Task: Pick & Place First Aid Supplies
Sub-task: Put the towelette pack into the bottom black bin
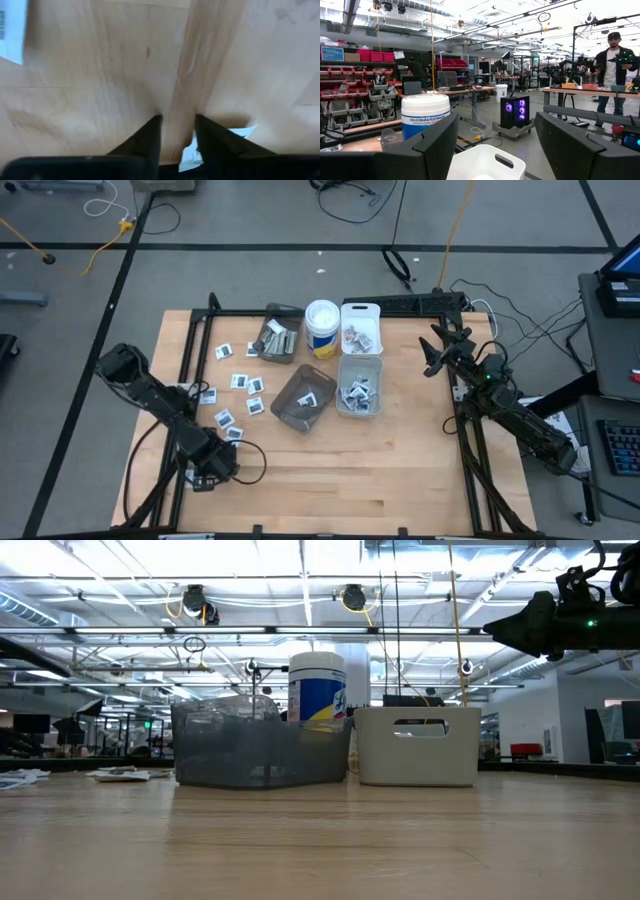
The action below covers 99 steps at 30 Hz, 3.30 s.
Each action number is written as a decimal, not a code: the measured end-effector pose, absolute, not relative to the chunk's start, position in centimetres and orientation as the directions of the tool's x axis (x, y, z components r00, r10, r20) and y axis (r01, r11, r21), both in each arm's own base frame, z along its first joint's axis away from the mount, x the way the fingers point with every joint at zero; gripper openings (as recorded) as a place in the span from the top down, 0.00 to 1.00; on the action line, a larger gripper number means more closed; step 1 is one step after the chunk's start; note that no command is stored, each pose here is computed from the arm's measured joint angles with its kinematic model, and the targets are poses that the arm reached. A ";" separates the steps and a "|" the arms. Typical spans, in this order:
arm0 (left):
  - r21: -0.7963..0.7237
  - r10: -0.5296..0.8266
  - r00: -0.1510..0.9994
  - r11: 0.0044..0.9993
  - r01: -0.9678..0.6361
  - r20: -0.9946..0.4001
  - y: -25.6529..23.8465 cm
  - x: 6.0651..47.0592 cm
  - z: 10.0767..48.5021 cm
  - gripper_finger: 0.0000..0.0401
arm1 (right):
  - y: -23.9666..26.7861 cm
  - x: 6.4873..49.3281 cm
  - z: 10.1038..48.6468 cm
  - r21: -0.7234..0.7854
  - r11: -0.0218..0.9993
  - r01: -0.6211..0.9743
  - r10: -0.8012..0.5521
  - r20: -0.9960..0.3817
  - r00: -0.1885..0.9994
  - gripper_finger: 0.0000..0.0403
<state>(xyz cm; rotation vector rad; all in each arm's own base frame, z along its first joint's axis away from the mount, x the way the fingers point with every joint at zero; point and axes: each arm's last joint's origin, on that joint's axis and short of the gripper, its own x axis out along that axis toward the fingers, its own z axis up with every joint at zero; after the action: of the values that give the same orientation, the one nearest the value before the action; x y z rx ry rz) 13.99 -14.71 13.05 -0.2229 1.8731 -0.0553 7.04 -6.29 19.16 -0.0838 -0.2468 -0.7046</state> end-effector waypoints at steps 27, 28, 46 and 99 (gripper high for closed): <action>-0.191 -0.231 -0.407 0.972 -0.136 -0.884 -17.2 11.0 13.4 0.48 | -6.3 7.0 19.2 0.007 0.760 0.650 -0.631 0.252 0.734 0.35; -0.204 -0.245 -0.410 0.969 -0.142 -0.879 -17.5 10.9 13.4 0.48 | -6.3 7.0 19.2 0.007 0.760 0.650 -0.630 0.252 0.734 0.35; -0.189 -0.240 -0.267 0.961 -0.203 -0.933 -18.3 11.8 12.9 0.51 | -6.3 7.0 19.2 0.007 0.760 0.650 -0.631 0.252 0.734 0.35; -0.176 -0.229 -0.193 0.951 -0.255 -0.954 -15.5 12.5 26.6 1.00 | -6.3 7.0 19.2 0.007 0.759 0.651 -0.631 0.252 0.734 0.35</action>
<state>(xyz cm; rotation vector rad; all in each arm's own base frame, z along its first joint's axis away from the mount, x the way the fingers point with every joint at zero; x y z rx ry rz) 12.47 -15.47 26.57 -0.3610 1.7787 0.0246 7.03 -6.29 19.16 -0.0836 -0.2469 -0.7053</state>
